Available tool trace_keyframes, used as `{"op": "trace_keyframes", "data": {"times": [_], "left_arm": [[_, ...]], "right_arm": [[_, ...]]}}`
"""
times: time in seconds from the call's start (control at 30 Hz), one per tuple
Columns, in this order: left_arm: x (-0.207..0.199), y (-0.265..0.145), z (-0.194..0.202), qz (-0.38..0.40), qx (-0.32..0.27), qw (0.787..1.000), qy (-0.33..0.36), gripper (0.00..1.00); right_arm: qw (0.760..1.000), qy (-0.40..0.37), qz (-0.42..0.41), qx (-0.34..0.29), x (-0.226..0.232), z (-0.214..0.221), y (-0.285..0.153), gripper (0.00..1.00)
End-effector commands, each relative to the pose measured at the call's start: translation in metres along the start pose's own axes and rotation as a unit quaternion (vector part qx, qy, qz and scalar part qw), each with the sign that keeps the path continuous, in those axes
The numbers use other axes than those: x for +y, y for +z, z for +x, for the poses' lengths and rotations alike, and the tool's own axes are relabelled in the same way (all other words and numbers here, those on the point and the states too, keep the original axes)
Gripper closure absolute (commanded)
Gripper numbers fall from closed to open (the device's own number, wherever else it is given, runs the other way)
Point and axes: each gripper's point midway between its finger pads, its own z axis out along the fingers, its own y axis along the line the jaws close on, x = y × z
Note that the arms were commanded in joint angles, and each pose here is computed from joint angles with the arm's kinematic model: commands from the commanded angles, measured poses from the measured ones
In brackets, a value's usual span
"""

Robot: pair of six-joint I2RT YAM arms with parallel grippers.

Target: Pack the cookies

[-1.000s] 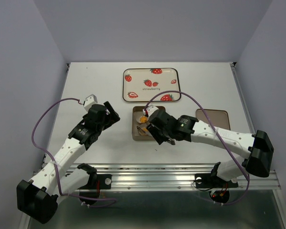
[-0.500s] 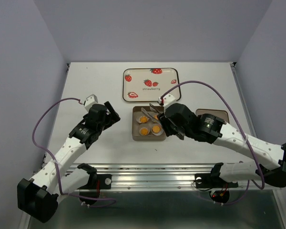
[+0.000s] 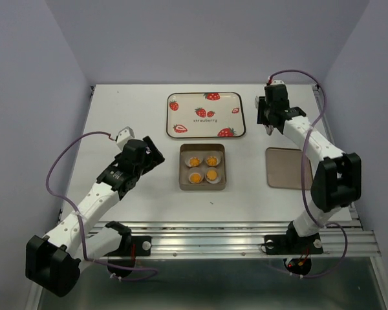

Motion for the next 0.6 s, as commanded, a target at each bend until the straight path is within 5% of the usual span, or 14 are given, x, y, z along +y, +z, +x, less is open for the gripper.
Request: {"op": "trace_keyframes", "data": {"times": [0.0,0.27,0.57], "left_arm": [[-0.011,-0.001,-0.015,0.010,-0.024,1.000,-0.016,0.01],[-0.009,0.007,-0.014,-0.008,-0.020,1.000,-0.017,0.01],[-0.014,0.013,-0.014,-0.006,-0.016,1.000,-0.007,0.01]], "right_arm": [[0.998,-0.018,-0.007,-0.063,-0.015,-0.049,0.069,0.54],[0.999,-0.041,-0.007,-0.012,-0.037,-0.026,0.167,0.48],[0.998,-0.056,0.002,0.006,-0.037,-0.011,0.193,0.25]]}}
